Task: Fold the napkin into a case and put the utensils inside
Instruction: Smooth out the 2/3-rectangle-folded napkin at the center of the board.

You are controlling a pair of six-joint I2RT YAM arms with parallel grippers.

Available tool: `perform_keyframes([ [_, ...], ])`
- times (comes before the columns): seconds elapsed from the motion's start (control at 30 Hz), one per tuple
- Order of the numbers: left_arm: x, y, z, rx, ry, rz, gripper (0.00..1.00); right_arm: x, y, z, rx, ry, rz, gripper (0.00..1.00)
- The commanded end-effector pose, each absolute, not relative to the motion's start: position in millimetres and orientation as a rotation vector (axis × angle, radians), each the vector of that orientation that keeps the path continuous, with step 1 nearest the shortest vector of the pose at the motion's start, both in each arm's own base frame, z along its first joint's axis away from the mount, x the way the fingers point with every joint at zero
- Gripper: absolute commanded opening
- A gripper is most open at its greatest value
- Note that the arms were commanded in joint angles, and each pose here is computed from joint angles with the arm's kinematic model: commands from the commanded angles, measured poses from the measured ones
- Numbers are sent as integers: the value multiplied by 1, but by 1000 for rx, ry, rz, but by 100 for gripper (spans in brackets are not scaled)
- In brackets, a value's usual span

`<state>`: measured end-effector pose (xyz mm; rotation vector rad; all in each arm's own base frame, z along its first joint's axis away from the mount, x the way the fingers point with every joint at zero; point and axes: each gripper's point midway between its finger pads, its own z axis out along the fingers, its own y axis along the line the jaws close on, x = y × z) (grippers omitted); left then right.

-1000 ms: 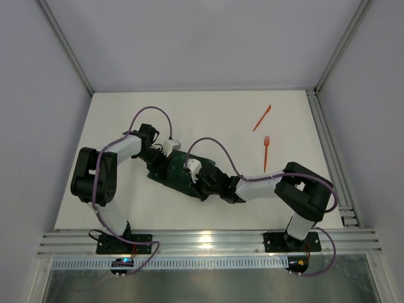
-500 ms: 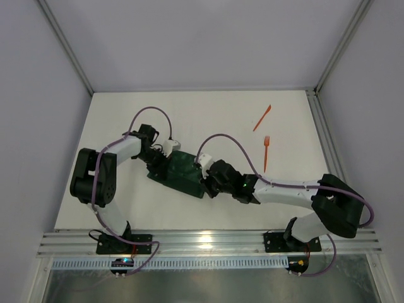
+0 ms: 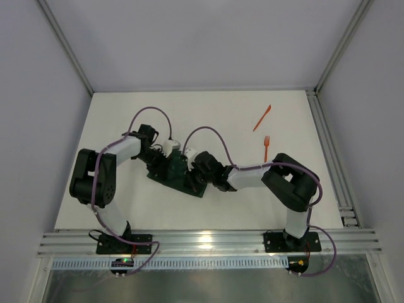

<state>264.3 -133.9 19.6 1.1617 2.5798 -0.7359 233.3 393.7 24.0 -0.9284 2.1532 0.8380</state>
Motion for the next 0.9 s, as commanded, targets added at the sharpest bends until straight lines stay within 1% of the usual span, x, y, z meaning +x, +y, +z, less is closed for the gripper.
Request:
perform_keyframes([
  [0.0,265,-135,24,1196,2536,-734,22,234,392,17,-865,2186,895,4],
  [0.07,266,-142,35,1196,2498,-783,26,230,388,11,-860,2203,902,4],
  [0.13,271,-145,58,1174,2452,-820,30,225,384,8,-855,2222,913,4],
  [0.2,274,-154,83,1148,2379,-912,34,222,383,8,-855,2227,923,4],
  [0.3,294,-151,129,1032,2285,-972,37,221,382,4,-863,2236,922,4],
  [0.37,319,-138,146,940,2261,-914,39,221,383,5,-867,2233,927,4],
  [0.4,330,-128,143,871,2317,-836,39,221,383,5,-867,2233,927,4],
  [0.5,369,-113,127,746,2388,-683,39,221,385,7,-872,2225,933,4],
  [0.53,376,-111,122,724,2412,-664,39,222,385,8,-876,2224,931,4],
  [0.57,381,-110,101,705,2477,-680,39,222,385,7,-879,2228,928,4],
  [0.6,393,-108,100,701,2486,-645,39,221,385,8,-884,2224,930,4],
  [0.67,400,-109,75,711,2559,-622,40,220,385,8,-889,2226,931,4],
  [0.73,409,-110,68,732,2571,-581,44,219,384,6,-891,2234,929,4],
  [0.87,410,-120,51,793,2601,-584,49,219,384,5,-895,2236,931,4],
])
